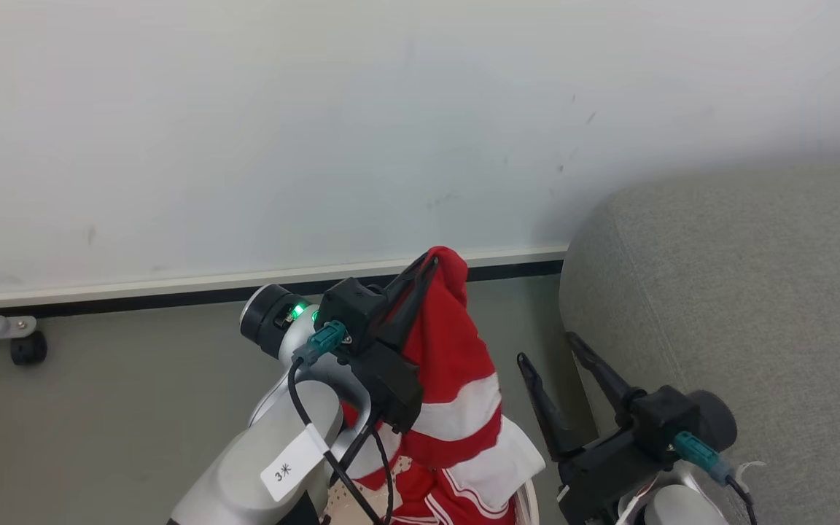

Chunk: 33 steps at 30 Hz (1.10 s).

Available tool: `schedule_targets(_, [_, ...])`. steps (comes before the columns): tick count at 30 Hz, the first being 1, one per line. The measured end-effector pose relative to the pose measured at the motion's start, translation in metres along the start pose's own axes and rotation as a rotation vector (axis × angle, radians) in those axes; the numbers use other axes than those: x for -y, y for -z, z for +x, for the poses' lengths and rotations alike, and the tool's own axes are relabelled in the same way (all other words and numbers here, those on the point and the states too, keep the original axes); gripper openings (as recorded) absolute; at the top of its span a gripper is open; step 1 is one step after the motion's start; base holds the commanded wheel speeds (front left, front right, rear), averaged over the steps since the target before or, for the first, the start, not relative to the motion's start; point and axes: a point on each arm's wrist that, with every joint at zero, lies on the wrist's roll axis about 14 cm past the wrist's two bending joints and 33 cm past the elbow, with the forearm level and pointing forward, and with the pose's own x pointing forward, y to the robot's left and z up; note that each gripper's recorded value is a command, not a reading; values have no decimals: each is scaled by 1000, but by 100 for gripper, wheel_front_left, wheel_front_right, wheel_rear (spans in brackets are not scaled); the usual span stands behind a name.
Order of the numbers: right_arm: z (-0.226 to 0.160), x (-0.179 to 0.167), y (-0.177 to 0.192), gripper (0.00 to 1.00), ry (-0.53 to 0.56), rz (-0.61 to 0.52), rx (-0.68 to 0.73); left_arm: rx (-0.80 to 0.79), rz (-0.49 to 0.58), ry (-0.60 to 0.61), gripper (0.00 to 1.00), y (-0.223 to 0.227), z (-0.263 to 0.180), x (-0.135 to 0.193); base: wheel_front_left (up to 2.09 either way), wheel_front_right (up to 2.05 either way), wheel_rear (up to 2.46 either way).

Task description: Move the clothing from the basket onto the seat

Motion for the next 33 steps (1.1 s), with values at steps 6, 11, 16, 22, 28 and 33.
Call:
schedule_targets(6, [-2, -30, -9, 100, -94, -14, 19, 50, 2, 0, 0, -21, -6, 9, 0, 0, 0])
schedule_targets(11, [0, -42, -8, 100, -129, -10, 14, 81, 14, 36, 0, -32, -9, 23, 0, 0, 0])
schedule_targets(16, [4, -49, -12, 100, -156, -11, 21, 95, 5, 51, 0, -35, -14, 32, 0, 0, 0])
schedule_targets(22, [10, -68, -10, 100, -254, -53, 2, 109, -9, 51, 0, -40, -17, 36, 0, 0, 0])
schedule_targets(28, [10, -86, 4, 77, -326, -55, -52, 109, -15, 46, 0, -40, -20, 36, 0, 0, 0])
schedule_targets(33, [12, -90, 9, 0, -339, -29, -72, 109, -26, 34, 0, -40, -21, 33, 0, 0, 0])
